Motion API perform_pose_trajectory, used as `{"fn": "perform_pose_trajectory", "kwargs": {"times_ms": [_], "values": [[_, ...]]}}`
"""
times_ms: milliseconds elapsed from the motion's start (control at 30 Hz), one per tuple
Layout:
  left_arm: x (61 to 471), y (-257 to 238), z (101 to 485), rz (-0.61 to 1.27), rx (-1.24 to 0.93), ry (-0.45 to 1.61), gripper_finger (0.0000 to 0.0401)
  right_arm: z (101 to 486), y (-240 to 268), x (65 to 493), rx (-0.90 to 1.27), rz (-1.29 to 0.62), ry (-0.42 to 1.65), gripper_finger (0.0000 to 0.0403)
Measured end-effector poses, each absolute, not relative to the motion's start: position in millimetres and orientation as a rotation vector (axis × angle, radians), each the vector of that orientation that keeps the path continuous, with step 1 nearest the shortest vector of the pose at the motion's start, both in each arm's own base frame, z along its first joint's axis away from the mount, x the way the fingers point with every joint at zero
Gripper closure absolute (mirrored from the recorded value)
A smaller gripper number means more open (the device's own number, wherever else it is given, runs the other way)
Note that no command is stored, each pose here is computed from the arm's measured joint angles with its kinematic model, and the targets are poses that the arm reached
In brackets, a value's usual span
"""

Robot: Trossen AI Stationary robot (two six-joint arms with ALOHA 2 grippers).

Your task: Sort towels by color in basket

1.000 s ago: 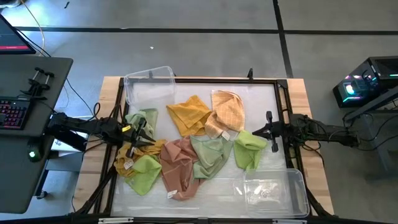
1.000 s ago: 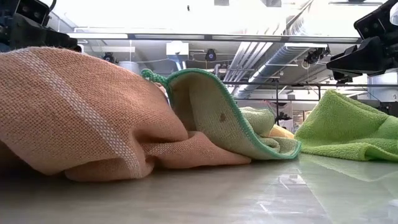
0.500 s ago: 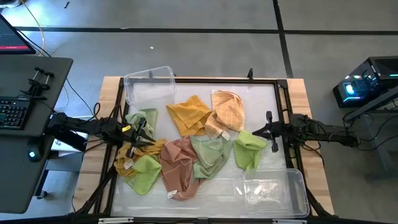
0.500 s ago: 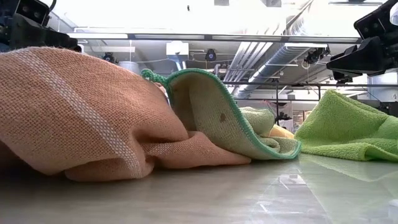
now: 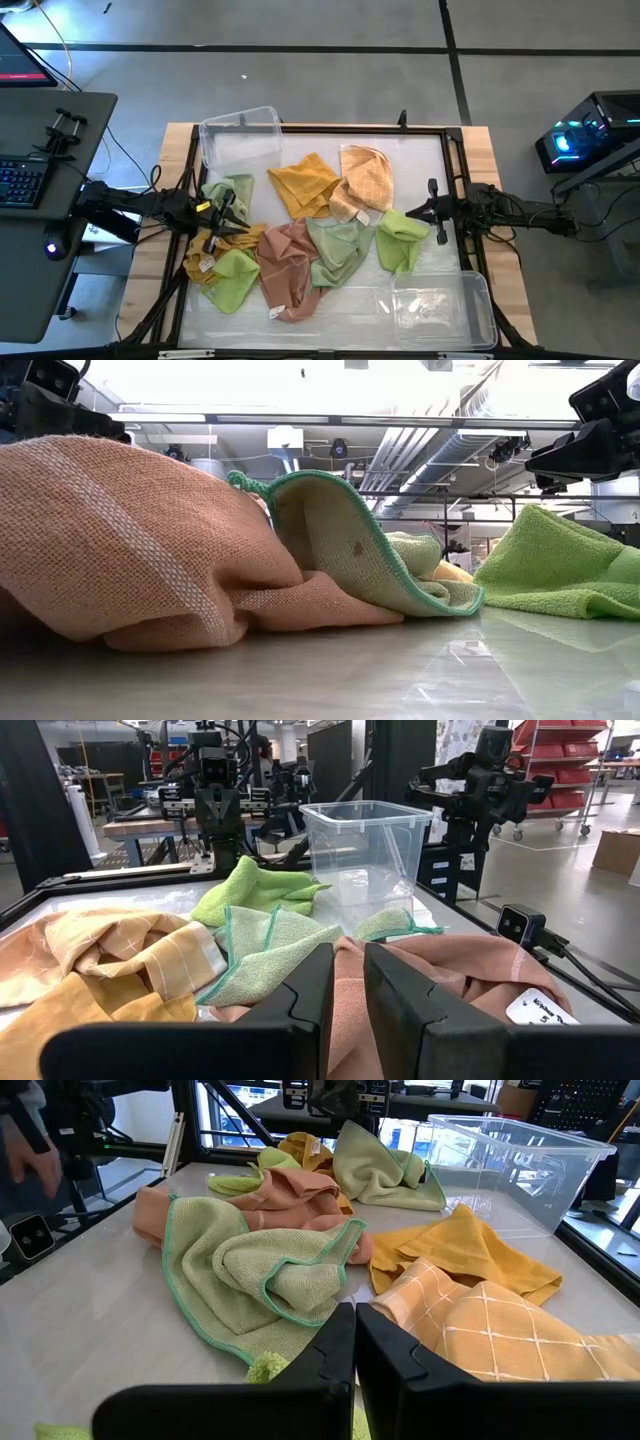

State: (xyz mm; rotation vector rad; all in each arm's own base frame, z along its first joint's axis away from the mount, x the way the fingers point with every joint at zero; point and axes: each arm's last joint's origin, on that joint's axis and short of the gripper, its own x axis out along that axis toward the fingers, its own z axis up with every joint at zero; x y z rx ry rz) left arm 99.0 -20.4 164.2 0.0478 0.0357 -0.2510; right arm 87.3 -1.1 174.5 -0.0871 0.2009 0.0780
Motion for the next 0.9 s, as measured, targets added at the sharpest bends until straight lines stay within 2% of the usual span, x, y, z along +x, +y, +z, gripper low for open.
{"fn": "perform_pose_trajectory", "kwargs": {"times_ms": [533, 733, 800, 900], "values": [[99, -20, 164, -0.25, 0.048, 0.036, 0.0355, 174, -1, 87, -0.092, 0.078, 0.201, 0.0402], [99, -20, 164, -0.25, 0.048, 0.036, 0.0355, 176, -1, 88, -0.268, 0.105, 0.178, 0.0402], [99, -20, 164, -0.25, 0.048, 0.036, 0.0355, 181, 1, 88, -0.185, 0.148, 0.119, 0.0402], [99, -20, 164, -0.247, 0.048, 0.036, 0.0355, 200, 2, 89, 0.059, 0.183, -0.055, 0.0402]]}}
